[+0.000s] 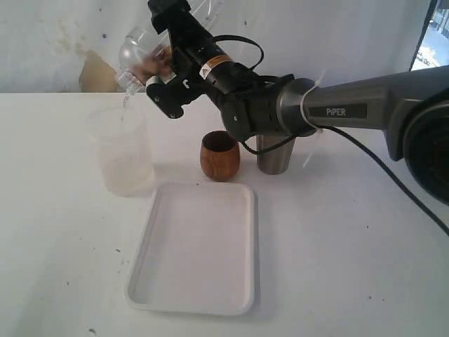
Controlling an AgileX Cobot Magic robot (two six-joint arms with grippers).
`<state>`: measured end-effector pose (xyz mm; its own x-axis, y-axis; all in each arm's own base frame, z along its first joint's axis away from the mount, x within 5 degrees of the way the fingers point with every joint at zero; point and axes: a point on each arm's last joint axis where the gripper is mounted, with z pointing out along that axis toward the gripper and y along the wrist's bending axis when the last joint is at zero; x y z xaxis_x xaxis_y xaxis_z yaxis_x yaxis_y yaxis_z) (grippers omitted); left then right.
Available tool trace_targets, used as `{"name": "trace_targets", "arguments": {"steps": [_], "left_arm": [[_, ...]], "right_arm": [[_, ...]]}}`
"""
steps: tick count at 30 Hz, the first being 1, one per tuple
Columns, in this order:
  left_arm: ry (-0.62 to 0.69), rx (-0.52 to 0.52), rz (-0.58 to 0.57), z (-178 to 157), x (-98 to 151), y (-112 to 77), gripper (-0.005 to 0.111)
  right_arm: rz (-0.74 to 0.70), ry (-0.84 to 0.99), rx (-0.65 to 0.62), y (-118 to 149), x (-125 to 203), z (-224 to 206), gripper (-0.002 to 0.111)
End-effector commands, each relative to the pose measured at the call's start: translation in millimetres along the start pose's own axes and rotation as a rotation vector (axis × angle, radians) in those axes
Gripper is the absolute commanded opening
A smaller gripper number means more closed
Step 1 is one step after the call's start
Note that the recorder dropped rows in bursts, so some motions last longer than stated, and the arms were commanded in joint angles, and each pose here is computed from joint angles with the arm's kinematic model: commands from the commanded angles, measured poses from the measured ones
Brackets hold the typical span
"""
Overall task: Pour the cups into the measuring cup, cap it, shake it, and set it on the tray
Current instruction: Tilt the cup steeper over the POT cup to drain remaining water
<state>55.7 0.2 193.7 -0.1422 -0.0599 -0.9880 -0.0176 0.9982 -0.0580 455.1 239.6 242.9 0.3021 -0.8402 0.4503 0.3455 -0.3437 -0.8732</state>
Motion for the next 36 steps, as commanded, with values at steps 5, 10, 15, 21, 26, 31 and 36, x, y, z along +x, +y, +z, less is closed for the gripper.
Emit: {"name": "trace_targets", "arguments": {"steps": [5, 10, 15, 21, 26, 31, 36], "left_arm": [[0.003, 0.0, 0.002, 0.1, 1.7, 0.1, 0.0], [0.003, 0.0, 0.002, 0.1, 1.7, 0.1, 0.0], [0.003, 0.0, 0.002, 0.1, 1.7, 0.1, 0.0], [0.003, 0.0, 0.002, 0.1, 1.7, 0.1, 0.0], [0.003, 0.0, 0.002, 0.1, 1.7, 0.1, 0.0], [0.003, 0.0, 0.002, 0.1, 1.7, 0.1, 0.0], [0.003, 0.0, 0.002, 0.1, 1.7, 0.1, 0.0]], "right_arm": [[-0.041, 0.027, 0.079, -14.4, 8.5, 1.2, 0.0], [-0.054, 0.017, 0.085, -14.9, 7.6, 1.1, 0.0], [-0.071, 0.005, 0.093, -15.5, 6.4, 1.1, 0.0], [-0.071, 0.005, 0.093, -15.5, 6.4, 1.1, 0.0], [-0.092, -0.011, 0.102, -16.4, 4.9, 1.0, 0.0], [-0.104, -0.02, 0.108, -16.8, 4.0, 0.9, 0.0], [-0.107, -0.028, 0.098, -15.9, 3.3, 1.0, 0.0]]}}
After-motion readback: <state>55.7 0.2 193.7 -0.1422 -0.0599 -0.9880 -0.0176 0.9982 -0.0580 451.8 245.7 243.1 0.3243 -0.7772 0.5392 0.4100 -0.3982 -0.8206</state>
